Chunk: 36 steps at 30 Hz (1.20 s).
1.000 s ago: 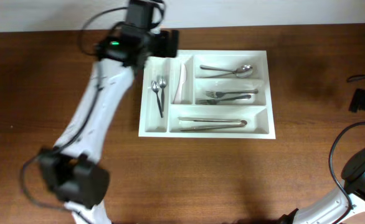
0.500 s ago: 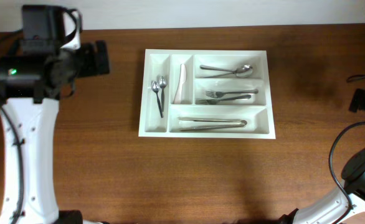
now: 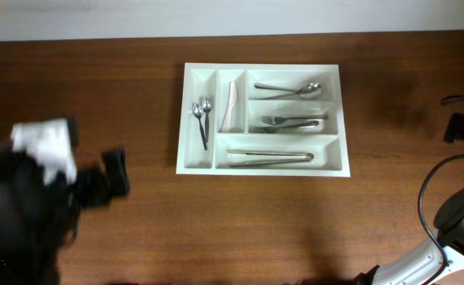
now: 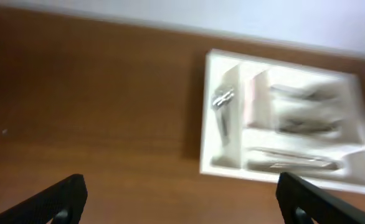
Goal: Pack container
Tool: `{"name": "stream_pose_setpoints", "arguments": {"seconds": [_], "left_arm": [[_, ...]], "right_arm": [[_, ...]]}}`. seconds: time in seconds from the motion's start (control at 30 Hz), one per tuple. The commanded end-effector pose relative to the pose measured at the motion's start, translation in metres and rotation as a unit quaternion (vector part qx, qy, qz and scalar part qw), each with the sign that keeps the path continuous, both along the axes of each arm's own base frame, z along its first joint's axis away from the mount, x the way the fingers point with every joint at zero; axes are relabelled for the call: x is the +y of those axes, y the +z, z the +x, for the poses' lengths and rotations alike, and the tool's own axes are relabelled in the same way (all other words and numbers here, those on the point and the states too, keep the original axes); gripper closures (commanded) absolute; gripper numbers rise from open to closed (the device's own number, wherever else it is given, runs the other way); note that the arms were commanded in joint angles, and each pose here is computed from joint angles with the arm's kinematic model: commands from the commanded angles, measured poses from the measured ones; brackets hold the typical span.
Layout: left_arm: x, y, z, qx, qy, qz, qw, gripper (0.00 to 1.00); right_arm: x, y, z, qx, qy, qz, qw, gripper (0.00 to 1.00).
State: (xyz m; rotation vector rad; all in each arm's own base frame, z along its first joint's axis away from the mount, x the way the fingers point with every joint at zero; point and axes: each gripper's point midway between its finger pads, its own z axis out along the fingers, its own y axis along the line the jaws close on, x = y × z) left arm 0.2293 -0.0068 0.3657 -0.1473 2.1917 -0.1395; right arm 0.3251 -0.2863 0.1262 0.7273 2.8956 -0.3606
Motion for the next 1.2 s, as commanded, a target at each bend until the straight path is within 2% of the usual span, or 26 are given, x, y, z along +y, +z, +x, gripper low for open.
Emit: {"name": "stream_pose_setpoints", "arguments": {"seconds": [0.0,0.1,0.17,0.3,0.4,0.53,0.7,0.8,0.93,1.17], "left_arm": [[-0.015,0.005,-0.042,-0.066,-0.026,-0.039,0.997,0.01],[-0.015,-0.003,-0.064,-0.084,-0.022,-0.045,0.995,0.01],[-0.016,-0.013,-0.073,-0.084,-0.006,-0.072,0.994,0.01],[-0.016,-0.039,-0.073,-0.054,0.016,-0.110,0.992,0.01],[-0.024,-0.055,-0.072,-0.026,0.001,-0.121,0.992,0.01],[-0.021,-0.076,-0.083,0.019,0.012,-0.113,0.993,0.01],[-0.016,-0.082,-0.083,0.025,-0.002,-0.071,0.997,0.01],[-0.016,-0.089,-0.075,0.018,-0.045,-0.014,0.999,0.01],[-0.016,-0.106,-0.050,-0.002,-0.092,0.050,0.995,0.01],[-0.028,-0.153,0.004,-0.064,-0.144,0.074,0.985,0.01]], "right_arm": [[0.001,-0.001,0.000,0.000,-0.003,0.001,1.000,0.01],[0.001,-0.001,0.000,0.000,-0.003,0.001,1.000,0.01],[0.001,-0.001,0.000,0.000,-0.003,0.001,1.000,0.01],[0.001,-0.001,0.000,0.000,-0.003,0.001,1.000,0.01],[0.001,-0.001,0.000,0.000,-0.003,0.001,1.000,0.01],[0.001,-0.001,0.000,0.000,-0.003,0.001,1.000,0.01],[0.001,-0.001,0.000,0.000,-0.003,0.001,1.000,0.01],[0.001,-0.001,0.000,0.000,-0.003,0.001,1.000,0.01],[0.001,-0.001,0.000,0.000,-0.003,0.001,1.000,0.01],[0.001,-0.001,0.000,0.000,-0.003,0.001,1.000,0.01]]}}
